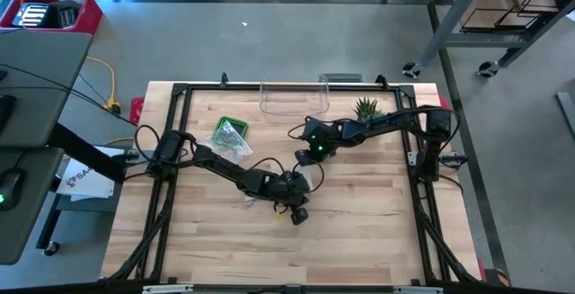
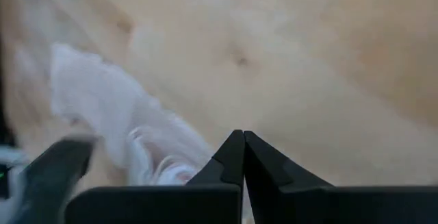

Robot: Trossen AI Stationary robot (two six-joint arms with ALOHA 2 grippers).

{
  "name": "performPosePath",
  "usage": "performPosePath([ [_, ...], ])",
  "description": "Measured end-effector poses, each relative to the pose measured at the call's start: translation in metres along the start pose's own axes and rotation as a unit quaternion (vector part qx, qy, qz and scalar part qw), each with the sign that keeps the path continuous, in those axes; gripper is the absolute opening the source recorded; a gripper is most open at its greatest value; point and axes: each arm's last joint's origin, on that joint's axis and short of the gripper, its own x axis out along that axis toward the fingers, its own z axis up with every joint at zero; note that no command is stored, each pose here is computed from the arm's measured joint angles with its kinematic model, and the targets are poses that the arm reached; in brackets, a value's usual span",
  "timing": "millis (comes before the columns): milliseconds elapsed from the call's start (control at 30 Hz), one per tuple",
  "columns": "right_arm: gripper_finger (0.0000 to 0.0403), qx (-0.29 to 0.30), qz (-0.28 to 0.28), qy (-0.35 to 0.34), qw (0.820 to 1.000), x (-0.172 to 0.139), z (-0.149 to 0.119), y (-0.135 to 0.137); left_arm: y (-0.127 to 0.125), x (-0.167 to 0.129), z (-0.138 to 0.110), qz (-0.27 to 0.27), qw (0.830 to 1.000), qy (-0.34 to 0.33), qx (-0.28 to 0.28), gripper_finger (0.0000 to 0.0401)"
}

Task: Roll bandage
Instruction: Roll the bandage

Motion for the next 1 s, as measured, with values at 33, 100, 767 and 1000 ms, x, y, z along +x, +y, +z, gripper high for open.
performPosePath([
  [33,0.0000,0.002,-0.010,-0.006,1.000,0.000,0.000,-0.001,0.000,0.000,0.001,-0.001,1.000,-0.003,0.003,0.0000],
  [100,0.0000,0.003,-0.017,-0.009,1.000,0.000,0.000,-0.002,0.000,0.000,0.002,0.003,1.000,-0.005,0.017,0.0000],
  [767,0.0000,0.008,-0.024,0.048,0.999,0.008,-0.029,0.010,0.011,0.001,-0.001,0.023,0.999,0.031,0.034,0.0000],
  [1000,0.0000,0.019,-0.012,-0.009,1.000,-0.015,-0.010,0.012,0.004,-0.013,0.008,0.007,0.999,0.013,0.038,0.0000],
])
